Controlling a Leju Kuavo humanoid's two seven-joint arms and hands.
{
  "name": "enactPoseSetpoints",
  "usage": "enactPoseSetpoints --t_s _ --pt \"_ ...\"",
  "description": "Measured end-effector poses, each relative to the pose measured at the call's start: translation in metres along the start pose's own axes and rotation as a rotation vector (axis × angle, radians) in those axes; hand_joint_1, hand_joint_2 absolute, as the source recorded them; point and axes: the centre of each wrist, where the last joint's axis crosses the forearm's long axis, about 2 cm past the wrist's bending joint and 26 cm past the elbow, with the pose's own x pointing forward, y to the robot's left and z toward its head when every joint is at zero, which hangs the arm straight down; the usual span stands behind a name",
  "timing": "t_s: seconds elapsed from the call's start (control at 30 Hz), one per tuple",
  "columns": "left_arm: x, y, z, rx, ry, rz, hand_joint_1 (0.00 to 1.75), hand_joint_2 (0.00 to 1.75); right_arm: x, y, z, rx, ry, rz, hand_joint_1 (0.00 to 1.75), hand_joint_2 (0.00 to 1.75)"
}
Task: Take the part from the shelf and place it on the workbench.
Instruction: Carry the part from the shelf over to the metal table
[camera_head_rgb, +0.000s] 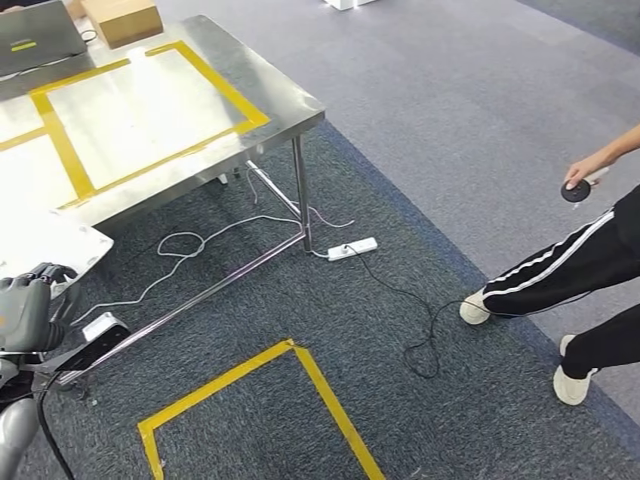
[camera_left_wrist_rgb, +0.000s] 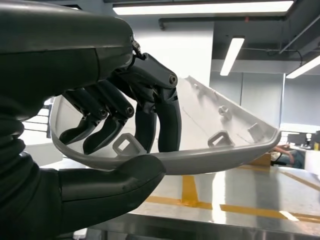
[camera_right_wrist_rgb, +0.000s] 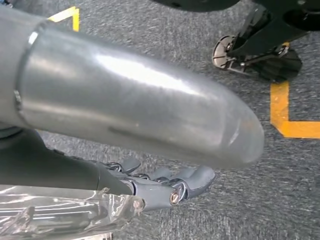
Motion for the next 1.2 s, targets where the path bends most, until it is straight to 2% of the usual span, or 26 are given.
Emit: enactPoseSetpoints --t_s 1.2 --pt "0.0022 0.0023 -0.0089 0.0 -0.001 0.003 1.75 1.75 0.0034 0.0041 0.0003 0.003 -0.002 -0.027 0.0 0.0"
